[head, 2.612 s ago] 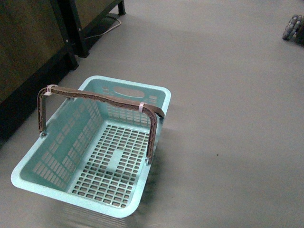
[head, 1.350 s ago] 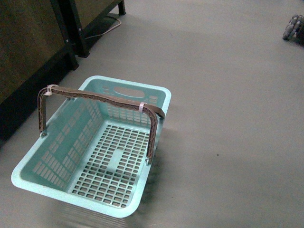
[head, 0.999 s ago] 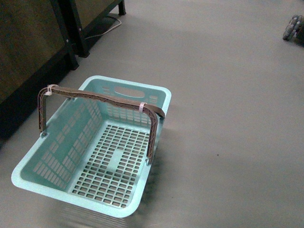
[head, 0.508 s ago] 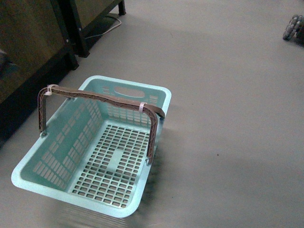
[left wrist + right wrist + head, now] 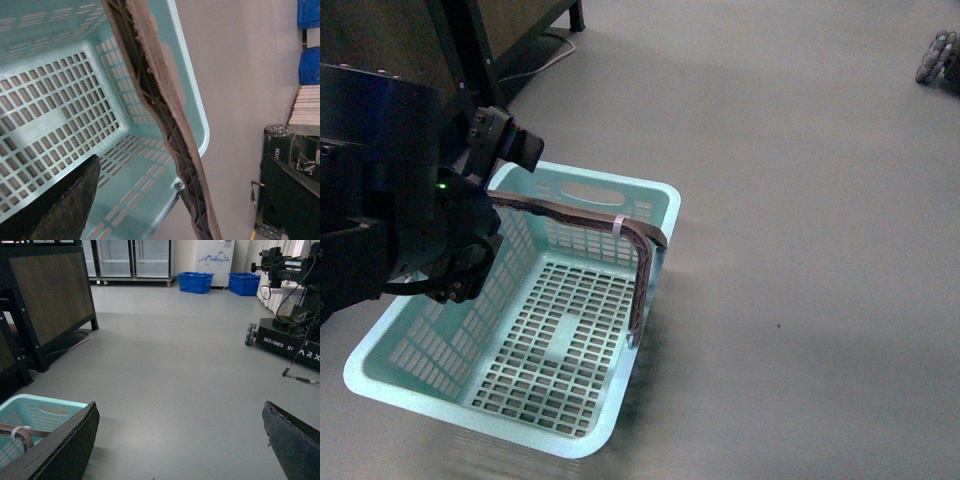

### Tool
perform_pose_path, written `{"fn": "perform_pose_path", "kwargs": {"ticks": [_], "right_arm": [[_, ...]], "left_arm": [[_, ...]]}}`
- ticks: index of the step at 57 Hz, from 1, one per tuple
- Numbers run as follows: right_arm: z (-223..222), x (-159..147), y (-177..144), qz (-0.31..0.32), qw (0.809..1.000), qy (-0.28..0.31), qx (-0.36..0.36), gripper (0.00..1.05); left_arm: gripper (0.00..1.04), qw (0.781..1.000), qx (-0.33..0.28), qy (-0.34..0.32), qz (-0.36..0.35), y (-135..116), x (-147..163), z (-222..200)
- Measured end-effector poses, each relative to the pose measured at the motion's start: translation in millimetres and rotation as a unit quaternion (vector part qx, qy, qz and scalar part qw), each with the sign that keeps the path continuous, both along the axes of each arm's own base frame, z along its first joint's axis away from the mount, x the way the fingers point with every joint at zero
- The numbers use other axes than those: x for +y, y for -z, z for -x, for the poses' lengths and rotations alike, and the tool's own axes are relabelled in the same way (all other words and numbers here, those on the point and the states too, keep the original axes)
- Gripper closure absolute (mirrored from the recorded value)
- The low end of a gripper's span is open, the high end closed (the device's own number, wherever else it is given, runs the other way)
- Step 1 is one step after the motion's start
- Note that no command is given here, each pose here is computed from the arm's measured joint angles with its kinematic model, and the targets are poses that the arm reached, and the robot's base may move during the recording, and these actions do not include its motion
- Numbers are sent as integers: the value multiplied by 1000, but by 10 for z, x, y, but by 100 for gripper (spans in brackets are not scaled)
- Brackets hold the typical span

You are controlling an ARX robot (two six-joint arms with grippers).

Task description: Pick mango and avocado into basket

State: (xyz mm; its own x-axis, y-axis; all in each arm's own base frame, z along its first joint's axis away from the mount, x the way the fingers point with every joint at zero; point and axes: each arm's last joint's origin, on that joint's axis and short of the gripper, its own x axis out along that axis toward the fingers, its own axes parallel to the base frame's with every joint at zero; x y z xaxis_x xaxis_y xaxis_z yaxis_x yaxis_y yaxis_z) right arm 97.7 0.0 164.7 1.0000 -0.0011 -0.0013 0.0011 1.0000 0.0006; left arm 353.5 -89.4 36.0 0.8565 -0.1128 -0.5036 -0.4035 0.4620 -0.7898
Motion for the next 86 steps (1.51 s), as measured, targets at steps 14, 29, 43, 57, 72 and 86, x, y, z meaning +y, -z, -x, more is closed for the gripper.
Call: {"fn": "perform_pose_path", "kwargs": {"ticks": [14, 29, 43, 57, 72, 86], "right_arm": [[0, 0, 0, 0, 1000, 0, 0, 8], [0, 0, 0, 0, 1000, 0, 0, 8], [0, 0, 0, 0, 1000, 0, 0, 8], [0, 0, 0, 0, 1000, 0, 0, 8], [0, 0, 0, 0, 1000, 0, 0, 8], [0, 0, 0, 0, 1000, 0, 0, 8]], "left_arm": [[21, 999, -16, 1, 28, 157, -83, -182], [62, 995, -65, 8, 77, 214, -122, -297], [93, 988, -93, -2, 123, 164, -106, -303], [95, 985, -103, -56, 127, -458, 16, -164], [95, 982, -112, -104, 109, -1506, 115, 260], [95, 978, -136, -126, 97, -2373, 160, 891]]}}
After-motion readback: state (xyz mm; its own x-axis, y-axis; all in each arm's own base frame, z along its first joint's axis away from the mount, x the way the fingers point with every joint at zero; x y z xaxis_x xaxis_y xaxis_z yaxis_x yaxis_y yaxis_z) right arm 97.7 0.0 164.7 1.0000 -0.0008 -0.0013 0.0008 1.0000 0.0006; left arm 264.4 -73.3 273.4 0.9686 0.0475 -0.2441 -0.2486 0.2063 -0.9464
